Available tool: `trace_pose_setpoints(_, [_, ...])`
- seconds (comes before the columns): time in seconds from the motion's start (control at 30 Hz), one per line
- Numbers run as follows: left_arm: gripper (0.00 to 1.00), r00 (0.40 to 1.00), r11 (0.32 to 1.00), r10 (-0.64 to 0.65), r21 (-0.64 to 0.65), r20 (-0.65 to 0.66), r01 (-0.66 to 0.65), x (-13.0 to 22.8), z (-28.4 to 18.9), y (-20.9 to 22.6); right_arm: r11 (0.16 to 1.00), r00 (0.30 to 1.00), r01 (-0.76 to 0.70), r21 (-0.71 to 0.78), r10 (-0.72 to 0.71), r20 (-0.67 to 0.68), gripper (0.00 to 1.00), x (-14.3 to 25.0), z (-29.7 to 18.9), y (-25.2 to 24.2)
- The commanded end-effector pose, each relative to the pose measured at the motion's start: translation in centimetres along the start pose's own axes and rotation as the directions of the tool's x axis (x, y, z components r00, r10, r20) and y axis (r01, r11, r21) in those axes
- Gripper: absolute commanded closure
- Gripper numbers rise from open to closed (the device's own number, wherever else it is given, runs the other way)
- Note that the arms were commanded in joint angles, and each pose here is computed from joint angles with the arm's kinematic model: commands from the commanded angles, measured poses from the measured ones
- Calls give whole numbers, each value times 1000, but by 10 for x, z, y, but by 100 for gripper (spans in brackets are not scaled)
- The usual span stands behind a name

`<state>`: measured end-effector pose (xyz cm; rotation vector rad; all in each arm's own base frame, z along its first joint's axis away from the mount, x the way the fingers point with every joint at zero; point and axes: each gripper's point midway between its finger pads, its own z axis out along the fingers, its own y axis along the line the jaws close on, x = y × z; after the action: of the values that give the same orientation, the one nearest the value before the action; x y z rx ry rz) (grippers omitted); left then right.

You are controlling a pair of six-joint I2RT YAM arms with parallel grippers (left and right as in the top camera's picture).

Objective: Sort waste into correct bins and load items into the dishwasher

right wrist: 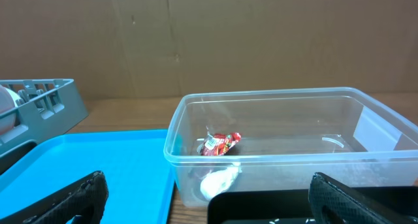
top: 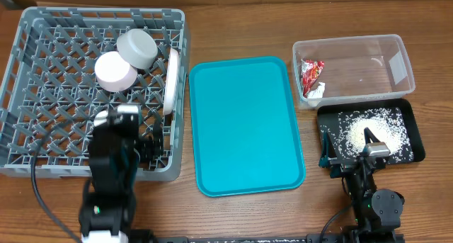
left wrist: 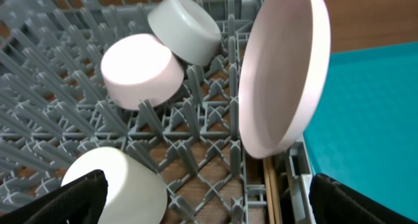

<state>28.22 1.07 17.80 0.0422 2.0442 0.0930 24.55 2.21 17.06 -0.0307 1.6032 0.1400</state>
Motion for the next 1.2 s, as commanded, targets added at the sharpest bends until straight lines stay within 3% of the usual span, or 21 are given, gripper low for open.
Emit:
trace_pose_setpoints(0.0, [0, 997, 1000, 11, -3, 74, -11, 13, -6, -2, 1000, 1000, 7, 15, -7, 9, 0, 0, 0, -3])
trace_pose_setpoints(0.53, [0, 923, 998, -67, 7, 378, 69, 34, -18, -5, 1000, 1000, 7, 15, -7, 9, 0, 0, 0, -3])
trace_pose_setpoints(0.83, [0, 892, 995, -100, 28, 440, 97, 22, -29, -5, 1000, 1000, 7, 15, -7, 9, 0, 0, 0, -3])
trace_pose_setpoints(1.17, [0, 917, 995, -100, 54, 385, 85, 35, -23, -11, 1000, 1000, 7, 15, -7, 9, 0, 0, 0, -3])
